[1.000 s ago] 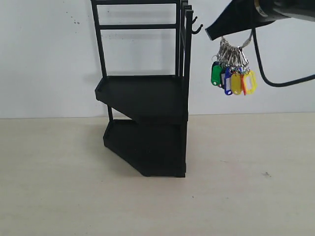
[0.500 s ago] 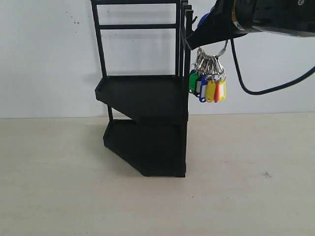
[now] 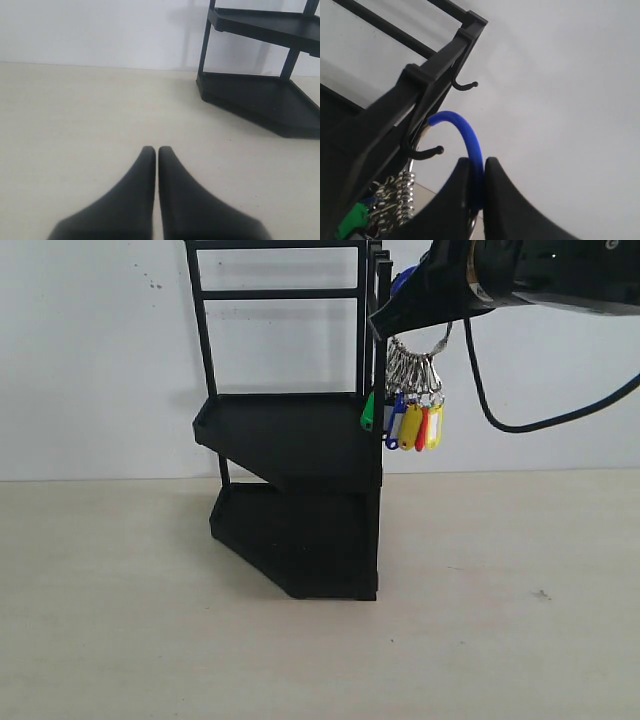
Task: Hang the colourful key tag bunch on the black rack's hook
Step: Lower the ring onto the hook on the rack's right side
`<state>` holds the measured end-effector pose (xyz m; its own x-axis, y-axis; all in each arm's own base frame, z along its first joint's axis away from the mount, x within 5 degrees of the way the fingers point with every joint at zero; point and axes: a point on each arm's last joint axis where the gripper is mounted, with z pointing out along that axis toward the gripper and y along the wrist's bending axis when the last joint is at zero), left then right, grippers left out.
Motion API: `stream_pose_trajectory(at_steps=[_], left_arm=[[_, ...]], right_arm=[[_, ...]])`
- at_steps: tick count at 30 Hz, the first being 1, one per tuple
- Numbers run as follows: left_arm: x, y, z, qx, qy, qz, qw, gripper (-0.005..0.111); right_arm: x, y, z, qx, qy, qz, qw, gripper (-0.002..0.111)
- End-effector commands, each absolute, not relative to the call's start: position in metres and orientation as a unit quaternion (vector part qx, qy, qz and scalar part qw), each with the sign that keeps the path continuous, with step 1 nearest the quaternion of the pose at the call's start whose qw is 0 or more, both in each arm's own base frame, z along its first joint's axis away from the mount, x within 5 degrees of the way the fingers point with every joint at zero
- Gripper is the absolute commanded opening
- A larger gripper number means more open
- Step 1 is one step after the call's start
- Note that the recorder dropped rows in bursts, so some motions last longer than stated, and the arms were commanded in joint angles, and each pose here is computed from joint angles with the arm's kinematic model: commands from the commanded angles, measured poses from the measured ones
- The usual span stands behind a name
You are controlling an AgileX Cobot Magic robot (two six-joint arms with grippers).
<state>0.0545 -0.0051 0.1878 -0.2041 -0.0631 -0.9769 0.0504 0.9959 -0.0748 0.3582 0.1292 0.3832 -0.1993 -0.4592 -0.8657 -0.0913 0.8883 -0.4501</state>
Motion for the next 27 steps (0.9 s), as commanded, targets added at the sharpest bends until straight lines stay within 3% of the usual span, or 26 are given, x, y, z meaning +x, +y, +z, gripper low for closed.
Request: stream_pose_trajectory(at_steps=[1, 27], left_arm=[[0.0545, -0.0048, 0.1873, -0.002, 0.774, -0.041, 0.632, 0.004], [0.0545, -0.0048, 0.1873, -0.002, 0.774, -0.041, 0.632, 0.004]], right_arm=[[0.3574, 0.1292, 0.3899, -0.178, 0.754, -0.147, 0.615, 0.0], [0.3569, 0.1317, 0.3879, -0.171, 0.763, -0.121, 0.612, 0.0]])
